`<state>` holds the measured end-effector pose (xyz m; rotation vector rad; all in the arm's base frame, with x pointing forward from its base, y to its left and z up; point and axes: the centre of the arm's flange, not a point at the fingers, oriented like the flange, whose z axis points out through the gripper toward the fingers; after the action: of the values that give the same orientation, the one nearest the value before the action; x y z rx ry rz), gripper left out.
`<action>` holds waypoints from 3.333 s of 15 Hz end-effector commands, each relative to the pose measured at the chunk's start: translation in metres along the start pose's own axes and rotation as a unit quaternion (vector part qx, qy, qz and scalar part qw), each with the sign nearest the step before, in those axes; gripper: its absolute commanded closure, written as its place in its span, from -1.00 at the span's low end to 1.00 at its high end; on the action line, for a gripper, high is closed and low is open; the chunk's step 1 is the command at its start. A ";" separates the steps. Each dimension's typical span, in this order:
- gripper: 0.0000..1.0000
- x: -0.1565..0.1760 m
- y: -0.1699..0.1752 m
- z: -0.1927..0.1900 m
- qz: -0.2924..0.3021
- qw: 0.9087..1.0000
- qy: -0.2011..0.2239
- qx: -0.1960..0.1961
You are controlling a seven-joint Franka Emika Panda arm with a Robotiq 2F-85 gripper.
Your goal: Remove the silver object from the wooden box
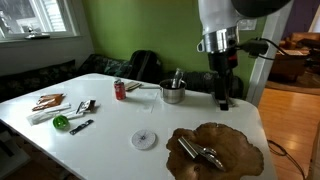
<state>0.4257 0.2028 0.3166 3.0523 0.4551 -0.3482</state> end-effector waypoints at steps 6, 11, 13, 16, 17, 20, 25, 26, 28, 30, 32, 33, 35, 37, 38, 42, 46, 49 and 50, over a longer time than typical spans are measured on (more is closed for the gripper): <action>-1.00 0.030 -0.045 0.065 0.081 0.995 0.022 -0.051; -1.00 0.045 -0.052 0.078 0.094 0.994 0.041 -0.036; -1.00 0.047 -0.064 0.082 0.096 0.993 0.063 -0.027; -1.00 0.047 -0.077 0.088 0.105 0.990 0.094 -0.024; -1.00 0.048 -0.081 0.089 0.105 0.990 0.094 -0.019; -1.00 0.052 -0.084 0.100 0.113 0.988 0.098 -0.025; -0.77 0.083 -0.068 0.118 0.096 0.991 0.098 0.010; -0.62 0.089 -0.067 0.121 0.094 0.990 0.100 0.013; -0.40 0.098 -0.066 0.125 0.089 0.990 0.104 0.021; -0.49 0.100 -0.075 0.122 0.079 0.990 0.110 0.028; -0.32 0.097 -0.082 0.119 0.066 0.991 0.114 0.031; -0.08 0.096 -0.084 0.119 0.063 0.991 0.114 0.031; 0.29 0.095 -0.089 0.120 0.059 0.992 0.110 0.035; 0.59 0.094 -0.092 0.122 0.059 0.993 0.100 0.035; 0.72 0.093 -0.092 0.123 0.061 0.993 0.098 0.034; 0.76 0.092 -0.092 0.124 0.065 0.993 0.092 0.034; 0.76 0.077 -0.090 0.095 0.058 0.990 0.117 0.049; 0.76 0.068 -0.090 0.067 0.063 0.986 0.143 0.055; 0.76 0.066 -0.088 0.059 0.070 0.985 0.154 0.046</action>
<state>0.4620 0.3132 0.2130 3.2206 0.2666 0.0271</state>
